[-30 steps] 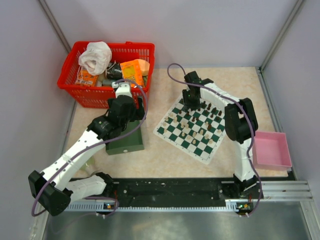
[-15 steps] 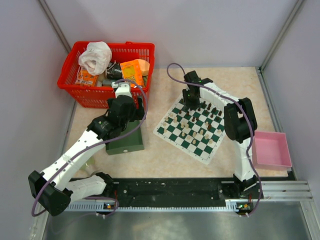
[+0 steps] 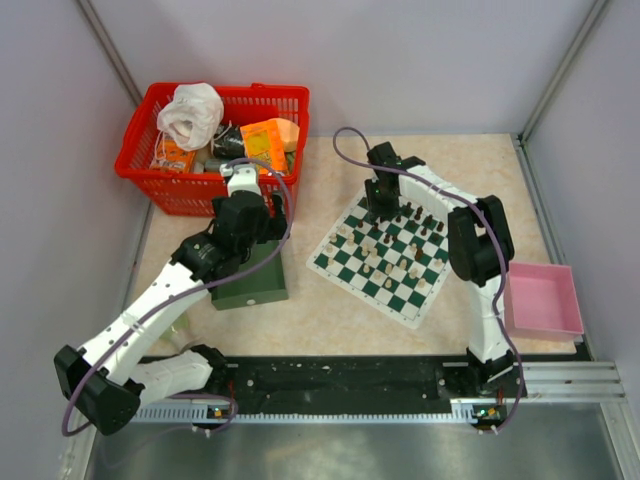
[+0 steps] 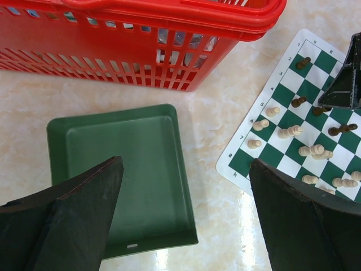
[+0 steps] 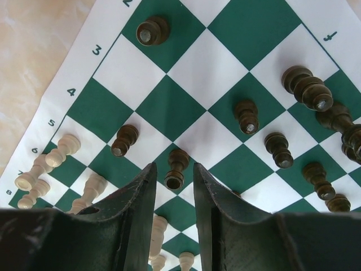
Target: Set up the chess pieces on the board
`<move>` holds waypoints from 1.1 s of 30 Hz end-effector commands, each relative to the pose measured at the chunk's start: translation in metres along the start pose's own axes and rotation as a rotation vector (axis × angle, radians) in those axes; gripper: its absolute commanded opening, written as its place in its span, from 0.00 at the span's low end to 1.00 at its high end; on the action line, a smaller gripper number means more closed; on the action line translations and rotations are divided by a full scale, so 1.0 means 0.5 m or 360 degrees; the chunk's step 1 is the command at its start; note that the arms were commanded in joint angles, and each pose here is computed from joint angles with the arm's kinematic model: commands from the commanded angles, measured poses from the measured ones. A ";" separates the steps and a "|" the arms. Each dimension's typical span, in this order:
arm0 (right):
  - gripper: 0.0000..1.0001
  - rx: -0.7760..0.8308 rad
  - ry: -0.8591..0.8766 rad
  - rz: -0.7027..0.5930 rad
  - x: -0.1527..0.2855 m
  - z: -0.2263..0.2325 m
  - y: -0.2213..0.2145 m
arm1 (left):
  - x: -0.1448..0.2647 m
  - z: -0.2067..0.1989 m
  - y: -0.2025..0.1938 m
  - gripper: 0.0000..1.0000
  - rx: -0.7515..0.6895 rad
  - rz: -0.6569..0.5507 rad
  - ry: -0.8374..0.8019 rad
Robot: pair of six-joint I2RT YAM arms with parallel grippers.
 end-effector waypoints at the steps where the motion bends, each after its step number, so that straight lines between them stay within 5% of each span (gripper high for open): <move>1: 0.33 0.0027 0.0004 -0.0015 0.000 0.016 0.003 | 0.012 0.008 0.029 0.99 0.0050 -0.0084 0.0010; 33: 0.30 0.0042 -0.0041 0.0030 -0.009 0.006 -0.016 | 0.016 0.014 0.026 0.99 0.0069 -0.0091 0.0017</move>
Point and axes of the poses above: each gripper's point midway between its finger pads, its own x axis back along the fingers, its own z axis along the line the jaws close on, y = z × x, the point moved 1 cm from there along x, back along the fingers, and after that the axes turned 10 degrees about -x, right-handed, at the moved point
